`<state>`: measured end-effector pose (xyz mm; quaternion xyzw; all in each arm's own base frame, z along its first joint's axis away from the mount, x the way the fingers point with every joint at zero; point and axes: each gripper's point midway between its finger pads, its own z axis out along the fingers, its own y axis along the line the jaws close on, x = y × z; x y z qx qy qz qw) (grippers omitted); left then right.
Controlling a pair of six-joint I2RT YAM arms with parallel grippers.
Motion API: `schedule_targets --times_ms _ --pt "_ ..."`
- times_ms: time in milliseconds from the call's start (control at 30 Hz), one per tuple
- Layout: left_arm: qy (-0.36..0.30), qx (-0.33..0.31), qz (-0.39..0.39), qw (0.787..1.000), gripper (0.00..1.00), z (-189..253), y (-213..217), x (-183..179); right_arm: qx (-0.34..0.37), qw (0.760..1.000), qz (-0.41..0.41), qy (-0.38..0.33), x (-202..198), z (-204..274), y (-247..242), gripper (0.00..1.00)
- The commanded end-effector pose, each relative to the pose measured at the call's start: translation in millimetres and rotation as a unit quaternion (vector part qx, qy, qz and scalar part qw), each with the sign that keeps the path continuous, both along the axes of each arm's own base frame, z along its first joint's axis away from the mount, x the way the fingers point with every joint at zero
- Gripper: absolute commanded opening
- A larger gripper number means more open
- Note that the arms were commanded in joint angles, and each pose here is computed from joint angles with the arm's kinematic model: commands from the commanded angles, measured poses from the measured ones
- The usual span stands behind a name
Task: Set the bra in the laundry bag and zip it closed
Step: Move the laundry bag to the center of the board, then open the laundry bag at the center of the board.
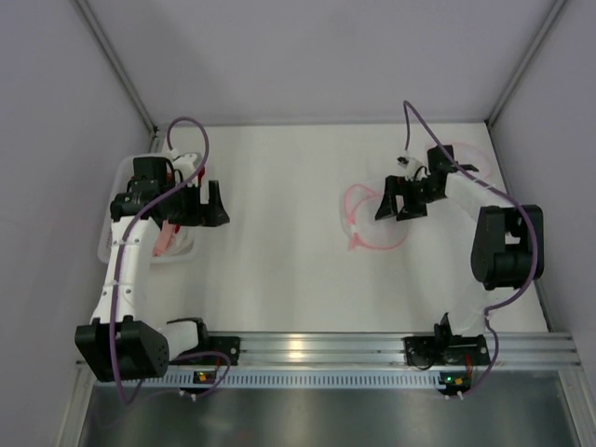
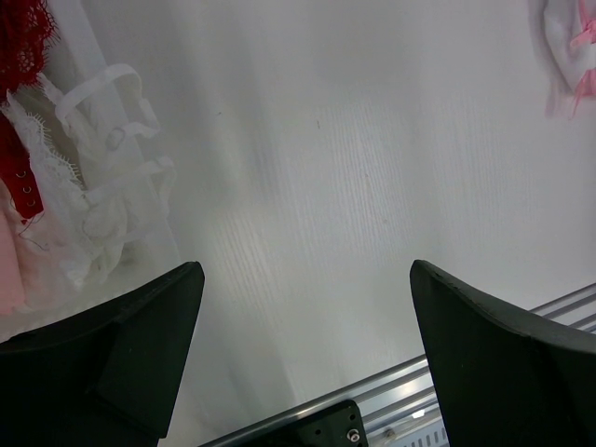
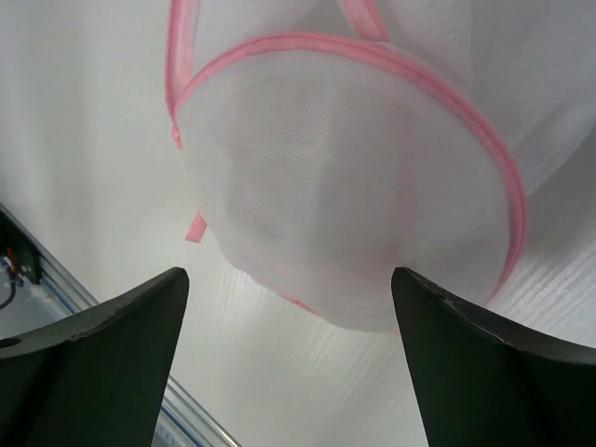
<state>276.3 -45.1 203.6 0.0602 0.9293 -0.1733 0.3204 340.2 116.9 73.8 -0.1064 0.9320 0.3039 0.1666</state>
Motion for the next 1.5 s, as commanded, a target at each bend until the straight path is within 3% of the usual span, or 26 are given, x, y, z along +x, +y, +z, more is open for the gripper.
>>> schedule_targets --times_ms 0,67,233,367,600,967,1133,1367,1467 --pt "-0.041 0.005 0.002 0.999 0.99 21.5 1.5 11.6 0.053 0.993 -0.01 -0.1 24.5 70.8 8.0 0.9" --pt "-0.043 0.006 0.002 0.999 0.99 23.1 1.6 12.2 0.057 0.992 -0.016 -0.112 26.4 78.6 3.5 0.86" --pt "-0.054 0.019 0.006 0.998 0.99 31.1 7.1 19.3 0.047 0.992 -0.045 -0.105 33.7 66.0 -26.4 0.65" --pt "-0.049 0.015 0.001 0.999 0.99 28.4 4.9 21.6 0.058 0.994 -0.056 -0.08 42.9 41.2 -42.6 0.59" --pt "-0.05 0.011 -0.005 0.999 0.99 30.9 3.2 25.3 0.074 0.994 -0.048 -0.067 58.0 16.5 -55.7 0.61" --pt "-0.038 -0.003 -0.01 0.999 0.99 27.2 -0.8 31.7 0.121 0.992 -0.042 -0.02 48.8 -19.2 -53.3 0.66" --pt "-0.034 -0.01 -0.01 0.999 0.99 27.5 -2.6 34.9 0.158 0.986 -0.048 -0.013 46.7 -19.7 -57.9 0.68" --pt "-0.039 -0.015 -0.008 0.999 0.99 32.8 -3.5 37.8 0.237 0.971 -0.042 0.0 34.4 -4.8 -58.2 0.62" --pt "-0.039 -0.021 -0.009 0.999 0.98 34.2 -5.4 37.9 0.229 0.973 -0.04 0.0 31.7 -5.6 -59.0 0.67"
